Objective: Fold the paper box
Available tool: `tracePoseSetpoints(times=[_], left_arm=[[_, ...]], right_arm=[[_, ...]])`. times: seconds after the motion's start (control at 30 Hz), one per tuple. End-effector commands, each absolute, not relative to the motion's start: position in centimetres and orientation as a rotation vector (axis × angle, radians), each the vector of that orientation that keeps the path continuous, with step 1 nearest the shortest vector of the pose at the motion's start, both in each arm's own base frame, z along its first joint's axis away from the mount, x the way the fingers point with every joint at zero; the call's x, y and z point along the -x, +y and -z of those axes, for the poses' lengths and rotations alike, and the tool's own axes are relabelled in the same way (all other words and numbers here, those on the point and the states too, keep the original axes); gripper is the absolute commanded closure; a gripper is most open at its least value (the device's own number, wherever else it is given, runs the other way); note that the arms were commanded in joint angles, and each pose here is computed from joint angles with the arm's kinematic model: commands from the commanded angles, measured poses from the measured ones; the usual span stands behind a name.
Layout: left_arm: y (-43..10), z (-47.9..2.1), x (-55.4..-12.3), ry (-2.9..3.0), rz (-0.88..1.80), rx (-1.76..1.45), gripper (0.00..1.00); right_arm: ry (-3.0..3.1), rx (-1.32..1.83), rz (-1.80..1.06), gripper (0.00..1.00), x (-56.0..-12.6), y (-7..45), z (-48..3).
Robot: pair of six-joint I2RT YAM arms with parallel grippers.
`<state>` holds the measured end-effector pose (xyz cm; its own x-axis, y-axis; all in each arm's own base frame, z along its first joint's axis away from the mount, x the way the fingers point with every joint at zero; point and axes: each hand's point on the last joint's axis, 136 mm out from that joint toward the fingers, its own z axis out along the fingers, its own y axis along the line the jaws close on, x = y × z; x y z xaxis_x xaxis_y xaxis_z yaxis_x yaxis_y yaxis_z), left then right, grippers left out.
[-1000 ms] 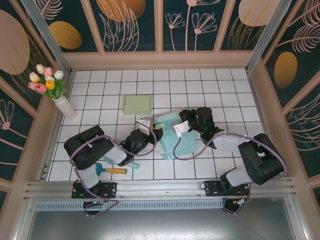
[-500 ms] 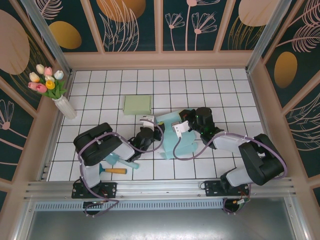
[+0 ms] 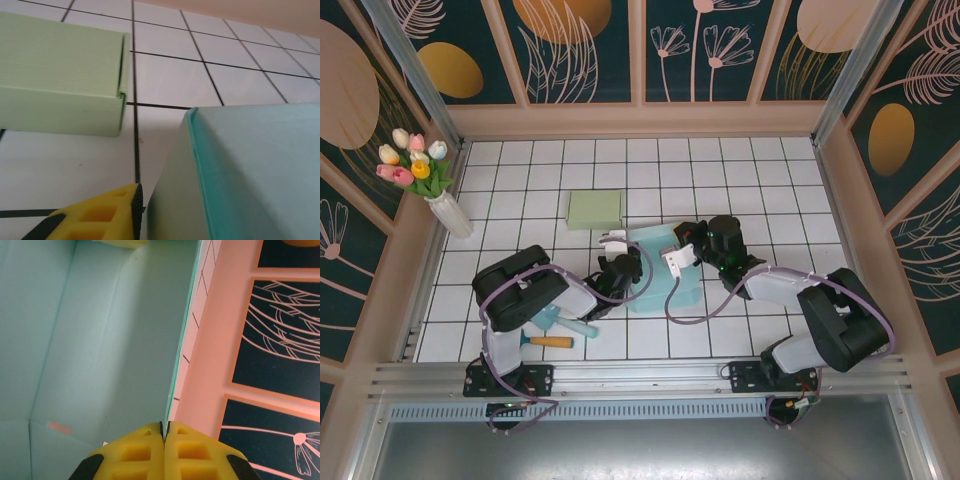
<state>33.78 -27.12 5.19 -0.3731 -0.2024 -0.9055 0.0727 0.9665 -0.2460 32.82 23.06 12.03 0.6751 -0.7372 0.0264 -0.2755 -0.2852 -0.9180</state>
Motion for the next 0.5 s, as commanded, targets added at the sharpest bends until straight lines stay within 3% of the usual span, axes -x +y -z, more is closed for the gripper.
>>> tracePoseSetpoints(times=[0.0,0.47], left_arm=[[-20.1,-2.8,-33.9,1.955,-0.091,0.22,0.76],[-16.5,-3.4,-34.7,1.95,-0.33,0.253,0.83]], right_arm=[[0.85,1.87,0.552,1.0,-32.6,22.1,-11.4],[0.889,1.858,0.561,1.0,-33.0,21.9,-11.4]])
